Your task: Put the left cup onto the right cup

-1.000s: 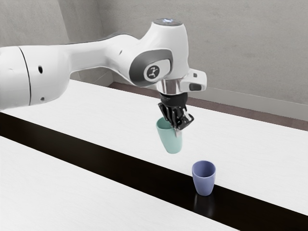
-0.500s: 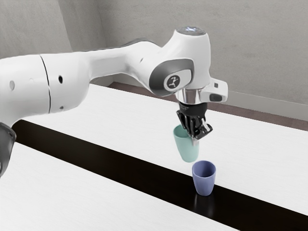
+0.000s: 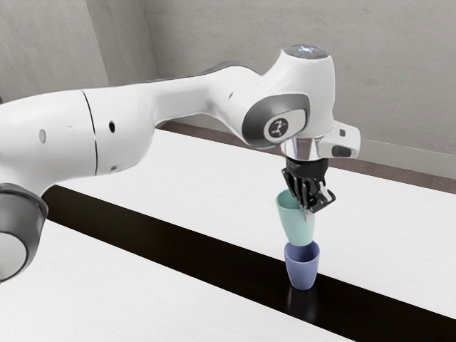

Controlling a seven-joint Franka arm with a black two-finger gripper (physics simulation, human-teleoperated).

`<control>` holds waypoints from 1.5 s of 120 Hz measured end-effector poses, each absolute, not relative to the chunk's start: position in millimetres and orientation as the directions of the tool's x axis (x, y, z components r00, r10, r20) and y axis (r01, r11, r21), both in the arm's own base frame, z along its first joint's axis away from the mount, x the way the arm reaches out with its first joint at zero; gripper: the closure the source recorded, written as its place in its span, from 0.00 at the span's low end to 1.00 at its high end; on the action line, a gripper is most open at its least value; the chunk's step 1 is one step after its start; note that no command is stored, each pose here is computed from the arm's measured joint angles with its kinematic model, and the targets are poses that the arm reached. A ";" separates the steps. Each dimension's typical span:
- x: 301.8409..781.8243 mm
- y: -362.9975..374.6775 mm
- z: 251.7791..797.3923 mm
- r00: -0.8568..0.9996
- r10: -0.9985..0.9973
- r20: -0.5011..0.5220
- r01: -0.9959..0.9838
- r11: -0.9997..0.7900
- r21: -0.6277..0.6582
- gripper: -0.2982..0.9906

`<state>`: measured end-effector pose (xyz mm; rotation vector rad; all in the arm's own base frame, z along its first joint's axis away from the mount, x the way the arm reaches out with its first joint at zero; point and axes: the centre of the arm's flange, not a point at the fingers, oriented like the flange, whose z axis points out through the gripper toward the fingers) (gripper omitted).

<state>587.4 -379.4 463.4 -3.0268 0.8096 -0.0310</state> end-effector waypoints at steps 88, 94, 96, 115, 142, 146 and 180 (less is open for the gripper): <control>601.3 -380.1 440.9 0.870 -0.494 -0.003 -0.494 -0.870 -0.013 0.84; 601.6 -380.3 439.4 0.869 -0.494 -0.005 -0.494 -0.869 -0.013 0.84; 601.7 -380.3 438.8 0.869 -0.494 -0.006 -0.494 -0.869 -0.013 0.84; 601.6 -381.4 436.3 0.868 -0.497 -0.009 -0.497 -0.868 -0.013 0.84; 601.5 -382.7 431.1 0.866 -0.500 -0.015 -0.500 -0.866 -0.012 0.84; 601.5 -382.8 430.7 0.866 -0.500 -0.016 -0.501 -0.866 -0.013 0.84; 602.0 -384.1 424.8 0.864 -0.503 -0.021 -0.503 -0.864 -0.013 0.84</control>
